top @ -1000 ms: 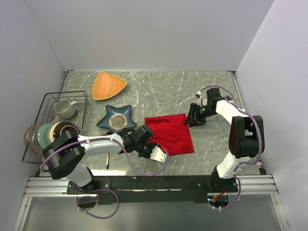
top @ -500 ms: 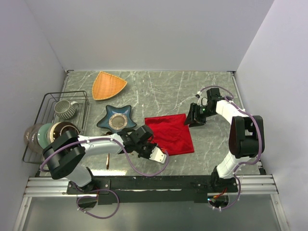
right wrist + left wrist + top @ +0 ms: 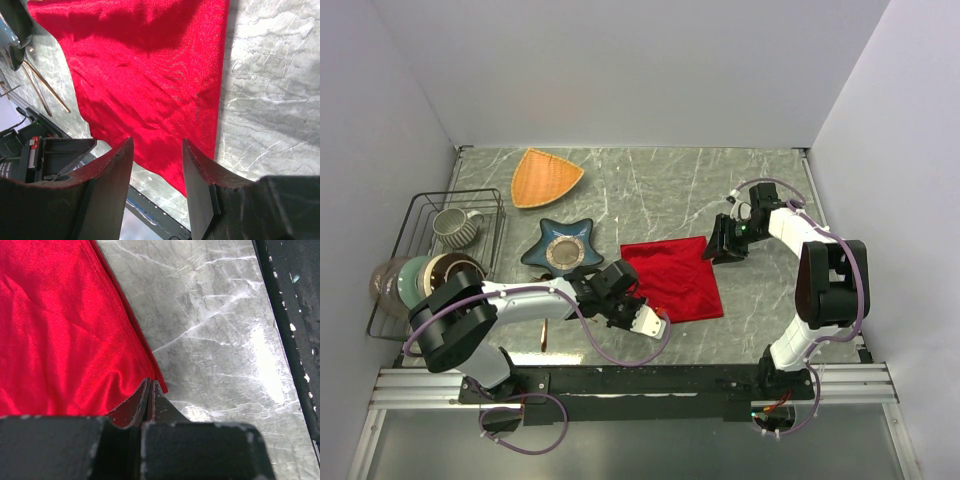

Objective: Fold the napkin into a case and place the utensils inside
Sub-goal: Pick up the top corner of the square folded napkin from the center of the board.

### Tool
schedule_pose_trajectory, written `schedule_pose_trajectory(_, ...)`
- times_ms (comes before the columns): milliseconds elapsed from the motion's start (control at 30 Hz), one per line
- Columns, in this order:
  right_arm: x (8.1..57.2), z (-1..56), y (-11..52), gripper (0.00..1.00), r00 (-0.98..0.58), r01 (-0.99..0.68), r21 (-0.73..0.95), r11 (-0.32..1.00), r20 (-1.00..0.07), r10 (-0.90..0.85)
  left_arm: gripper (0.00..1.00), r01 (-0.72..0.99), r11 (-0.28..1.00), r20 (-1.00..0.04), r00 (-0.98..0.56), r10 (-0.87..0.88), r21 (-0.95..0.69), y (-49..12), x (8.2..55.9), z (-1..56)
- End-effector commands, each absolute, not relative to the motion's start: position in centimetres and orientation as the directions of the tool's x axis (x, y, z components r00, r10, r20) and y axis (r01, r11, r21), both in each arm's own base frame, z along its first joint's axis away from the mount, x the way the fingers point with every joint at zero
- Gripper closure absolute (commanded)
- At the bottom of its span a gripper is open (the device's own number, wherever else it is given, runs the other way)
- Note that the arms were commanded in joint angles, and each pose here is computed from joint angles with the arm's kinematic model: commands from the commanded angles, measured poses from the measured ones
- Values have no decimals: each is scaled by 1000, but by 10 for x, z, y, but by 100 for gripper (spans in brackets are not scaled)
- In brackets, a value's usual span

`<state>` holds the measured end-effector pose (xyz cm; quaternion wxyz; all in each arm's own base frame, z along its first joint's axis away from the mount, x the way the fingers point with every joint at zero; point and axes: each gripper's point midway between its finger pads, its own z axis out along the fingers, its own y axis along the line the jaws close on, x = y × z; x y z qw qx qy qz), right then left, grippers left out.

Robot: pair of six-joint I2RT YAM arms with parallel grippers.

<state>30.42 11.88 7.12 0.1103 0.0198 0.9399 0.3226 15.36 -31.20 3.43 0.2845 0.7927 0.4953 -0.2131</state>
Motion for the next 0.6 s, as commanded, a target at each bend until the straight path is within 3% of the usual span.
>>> schedule_pose_trajectory(0, 312, 83, 120, 49, -965, -58, 622, 781, -235, 115, 99, 897, -343, -660, 439, 609, 279, -329, 157, 56)
schedule_pose_trajectory(567, 315, 84, 120, 48, -964, -62, 629, 775, -238, 116, 99, 913, -233, -708, 406, 577, 334, -347, 217, 93)
